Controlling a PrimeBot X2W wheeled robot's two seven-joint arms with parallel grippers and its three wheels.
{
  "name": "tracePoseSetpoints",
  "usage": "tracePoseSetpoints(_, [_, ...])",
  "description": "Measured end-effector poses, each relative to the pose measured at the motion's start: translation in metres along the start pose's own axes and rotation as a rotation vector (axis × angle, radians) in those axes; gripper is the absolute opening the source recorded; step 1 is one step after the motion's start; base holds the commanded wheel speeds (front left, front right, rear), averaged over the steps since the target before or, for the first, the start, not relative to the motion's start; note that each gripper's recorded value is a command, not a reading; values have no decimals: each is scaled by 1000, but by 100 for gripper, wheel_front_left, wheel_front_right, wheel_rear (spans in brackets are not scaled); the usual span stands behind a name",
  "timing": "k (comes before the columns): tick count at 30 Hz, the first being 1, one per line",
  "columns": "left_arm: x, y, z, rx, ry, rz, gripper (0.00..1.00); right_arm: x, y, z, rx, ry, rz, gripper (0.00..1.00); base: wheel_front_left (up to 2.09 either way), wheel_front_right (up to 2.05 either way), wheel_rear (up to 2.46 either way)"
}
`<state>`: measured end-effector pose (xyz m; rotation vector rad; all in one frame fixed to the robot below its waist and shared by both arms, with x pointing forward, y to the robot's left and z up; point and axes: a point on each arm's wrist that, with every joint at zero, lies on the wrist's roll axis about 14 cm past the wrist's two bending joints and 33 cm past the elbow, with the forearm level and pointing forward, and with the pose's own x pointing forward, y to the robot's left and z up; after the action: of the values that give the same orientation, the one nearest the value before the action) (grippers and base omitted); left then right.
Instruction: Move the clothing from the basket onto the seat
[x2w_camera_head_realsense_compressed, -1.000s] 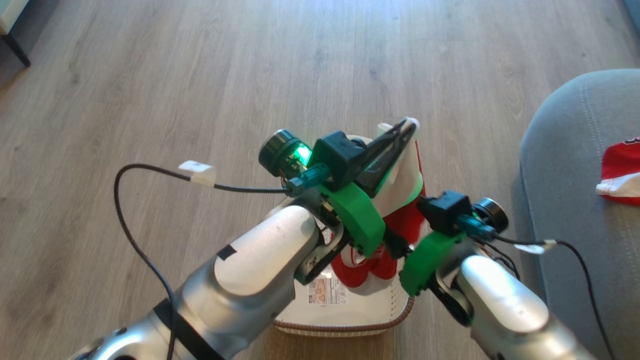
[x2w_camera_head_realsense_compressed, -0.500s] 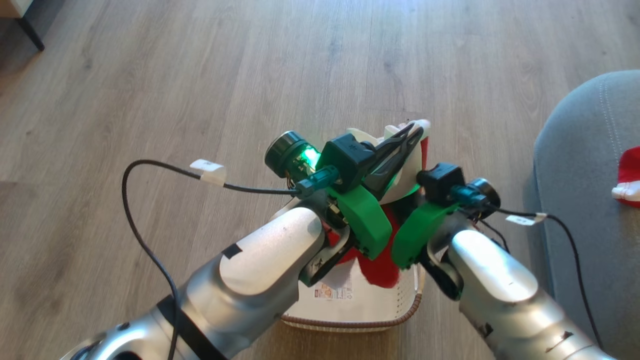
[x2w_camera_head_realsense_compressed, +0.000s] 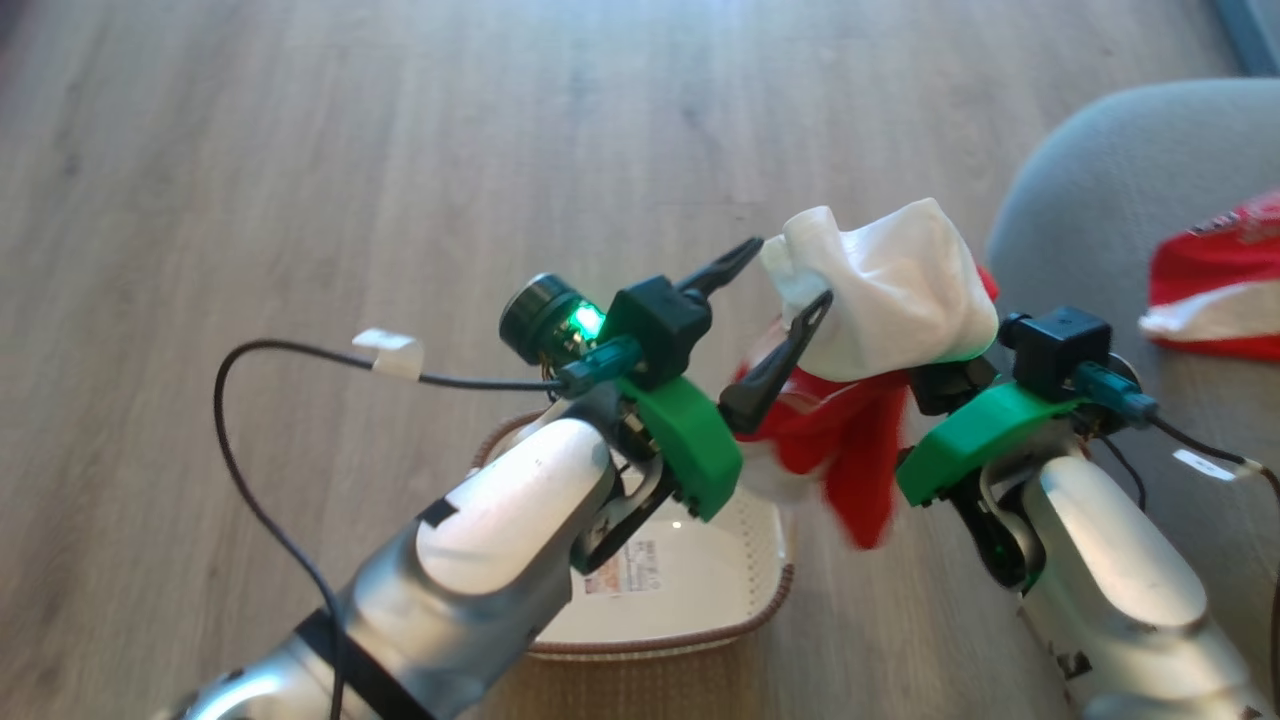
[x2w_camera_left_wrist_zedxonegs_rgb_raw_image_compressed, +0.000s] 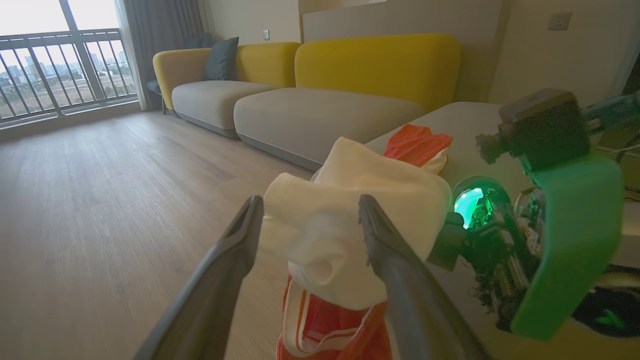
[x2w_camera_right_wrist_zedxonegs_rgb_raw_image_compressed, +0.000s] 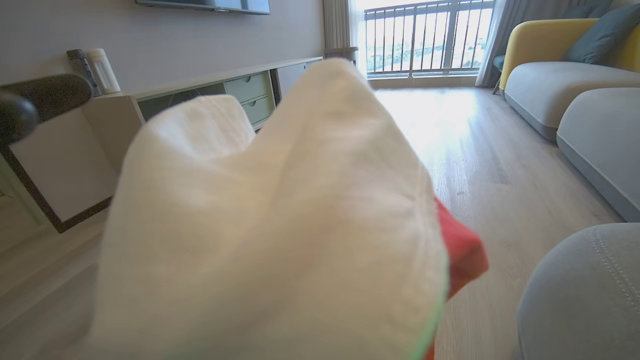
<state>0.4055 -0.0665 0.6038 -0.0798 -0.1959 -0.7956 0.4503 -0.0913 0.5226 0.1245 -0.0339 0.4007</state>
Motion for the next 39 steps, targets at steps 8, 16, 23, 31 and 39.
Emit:
tracePoseSetpoints(8, [3, -12, -33, -46, 57, -48, 100, -38, -36, 21, -7, -71, -119, 0, 0, 0, 0])
tracePoseSetpoints(16, [24, -42, -50, -99, 65, -142, 100, -97, -78, 47, -31, -145, -288, 0, 0, 0, 0])
tracePoseSetpoints(23, [38, -74, -61, -152, 65, -229, 100, -158, -111, 59, -51, -181, -460, 0, 0, 0, 0])
tracePoseSetpoints(31, [49, -101, -69, -180, 55, -316, 100, -216, -135, 63, -70, -199, -625, 0, 0, 0, 0])
tracePoseSetpoints(39, [51, -99, -81, -183, 62, -332, 100, -220, -150, 89, -232, -187, -623, 0, 0, 0, 0])
